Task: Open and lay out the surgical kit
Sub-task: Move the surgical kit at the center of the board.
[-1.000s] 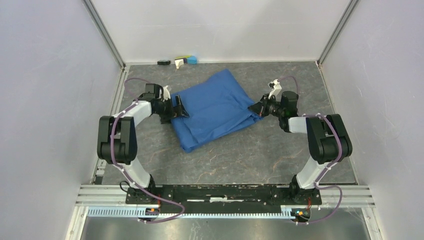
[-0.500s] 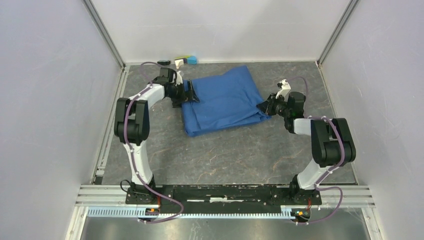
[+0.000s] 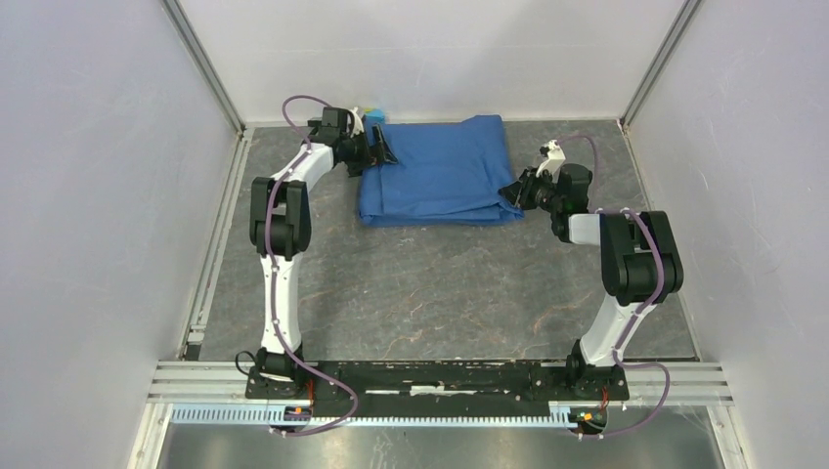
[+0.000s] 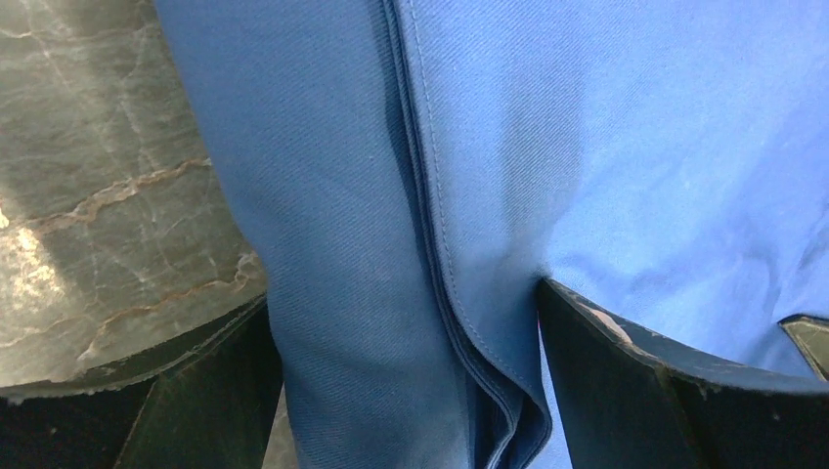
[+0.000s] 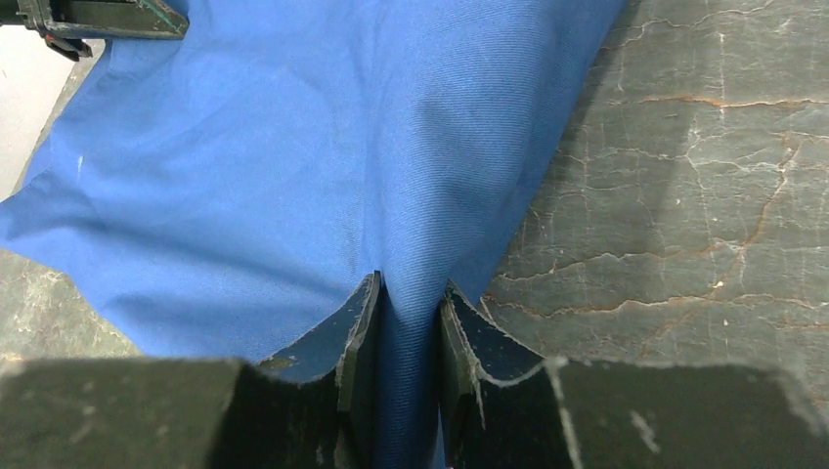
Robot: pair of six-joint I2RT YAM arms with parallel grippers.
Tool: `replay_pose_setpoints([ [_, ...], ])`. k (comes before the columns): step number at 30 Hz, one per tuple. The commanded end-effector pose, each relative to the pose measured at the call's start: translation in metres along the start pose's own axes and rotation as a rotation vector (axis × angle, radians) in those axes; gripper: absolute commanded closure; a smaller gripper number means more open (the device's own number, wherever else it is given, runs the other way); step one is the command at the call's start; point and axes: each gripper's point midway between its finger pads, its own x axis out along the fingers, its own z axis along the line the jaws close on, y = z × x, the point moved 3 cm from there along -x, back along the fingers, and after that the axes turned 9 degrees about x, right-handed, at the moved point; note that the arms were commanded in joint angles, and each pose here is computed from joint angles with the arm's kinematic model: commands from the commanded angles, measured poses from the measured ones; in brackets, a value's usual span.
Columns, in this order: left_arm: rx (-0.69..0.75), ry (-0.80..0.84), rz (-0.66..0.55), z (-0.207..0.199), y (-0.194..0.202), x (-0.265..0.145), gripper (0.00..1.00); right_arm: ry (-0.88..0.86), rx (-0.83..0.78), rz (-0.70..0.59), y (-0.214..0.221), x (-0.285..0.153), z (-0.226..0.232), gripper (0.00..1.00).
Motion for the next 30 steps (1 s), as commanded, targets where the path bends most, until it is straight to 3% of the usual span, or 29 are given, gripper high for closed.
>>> replay_pose_setpoints([
  [1, 0.007, 0.148, -0.034, -0.051, -0.011, 0.017, 0.04, -0.018, 0.007, 0.050, 0.017, 0.003, 0.005, 0.71],
  [20, 0.002, 0.179, 0.012, -0.078, 0.056, -0.028, 0.03, 0.013, -0.078, 0.064, 0.027, -0.034, 0.016, 0.69],
  [26, 0.060, 0.126, -0.038, -0.076, 0.041, -0.034, 0.00, 0.018, -0.114, 0.046, 0.021, -0.038, 0.018, 0.59],
  [30, 0.111, 0.067, -0.075, -0.069, 0.013, -0.037, 0.00, 0.056, -0.206, 0.007, -0.001, -0.045, 0.023, 0.46],
])
